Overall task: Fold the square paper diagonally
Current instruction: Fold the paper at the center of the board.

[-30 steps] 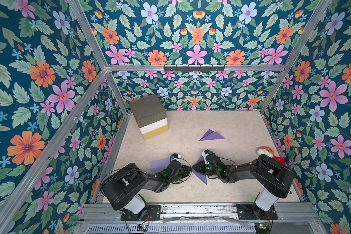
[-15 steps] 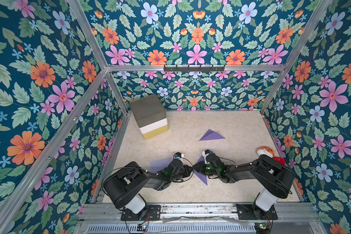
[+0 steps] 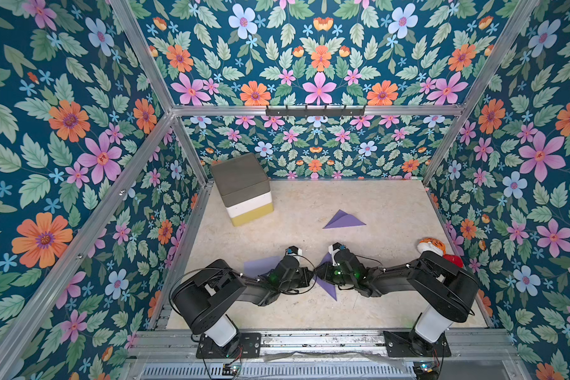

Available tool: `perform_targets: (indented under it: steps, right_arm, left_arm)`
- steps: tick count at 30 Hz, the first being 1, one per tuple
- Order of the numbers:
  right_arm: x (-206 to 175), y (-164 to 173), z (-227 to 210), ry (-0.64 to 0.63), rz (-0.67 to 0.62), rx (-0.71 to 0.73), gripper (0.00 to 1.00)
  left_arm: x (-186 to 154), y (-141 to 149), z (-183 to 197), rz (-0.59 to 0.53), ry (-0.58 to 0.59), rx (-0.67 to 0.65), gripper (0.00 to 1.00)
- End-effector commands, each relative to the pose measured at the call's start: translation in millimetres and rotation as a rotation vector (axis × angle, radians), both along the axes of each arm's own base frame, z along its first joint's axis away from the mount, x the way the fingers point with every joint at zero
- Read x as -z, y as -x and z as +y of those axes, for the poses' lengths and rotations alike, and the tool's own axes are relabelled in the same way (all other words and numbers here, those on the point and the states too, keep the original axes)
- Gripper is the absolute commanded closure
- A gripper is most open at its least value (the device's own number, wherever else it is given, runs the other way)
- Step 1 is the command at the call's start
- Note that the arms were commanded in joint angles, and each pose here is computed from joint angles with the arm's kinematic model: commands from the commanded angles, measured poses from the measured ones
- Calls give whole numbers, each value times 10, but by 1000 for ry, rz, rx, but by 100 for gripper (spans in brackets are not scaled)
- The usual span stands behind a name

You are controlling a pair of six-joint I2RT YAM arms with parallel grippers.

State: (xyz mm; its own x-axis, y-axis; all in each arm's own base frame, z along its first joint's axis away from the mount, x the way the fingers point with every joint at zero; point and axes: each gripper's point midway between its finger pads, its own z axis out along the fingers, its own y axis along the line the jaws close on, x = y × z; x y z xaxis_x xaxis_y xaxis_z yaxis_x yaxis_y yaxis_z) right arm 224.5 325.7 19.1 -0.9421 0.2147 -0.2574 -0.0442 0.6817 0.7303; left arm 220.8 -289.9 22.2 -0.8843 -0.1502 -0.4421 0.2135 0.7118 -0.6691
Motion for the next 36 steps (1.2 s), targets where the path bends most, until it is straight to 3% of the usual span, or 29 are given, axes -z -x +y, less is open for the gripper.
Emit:
perform_targets:
  steps: [1,12,26,36]
  right_arm:
    - [270,192,-169,105,104,-15,75]
    - [130,123,-109,92,76,-15,71]
    - [-277,-40,-167,125,-9,34,65]
    - [-269,-44,-470,257,-26,90,63]
  left_arm:
    - [16,-5,-19,-24,-18,31,89]
    - [228,40,136,4,-104,11,100]
    - [394,81,201,43,-161,11,100]
    - [427,83,216,53,-169,3,100]
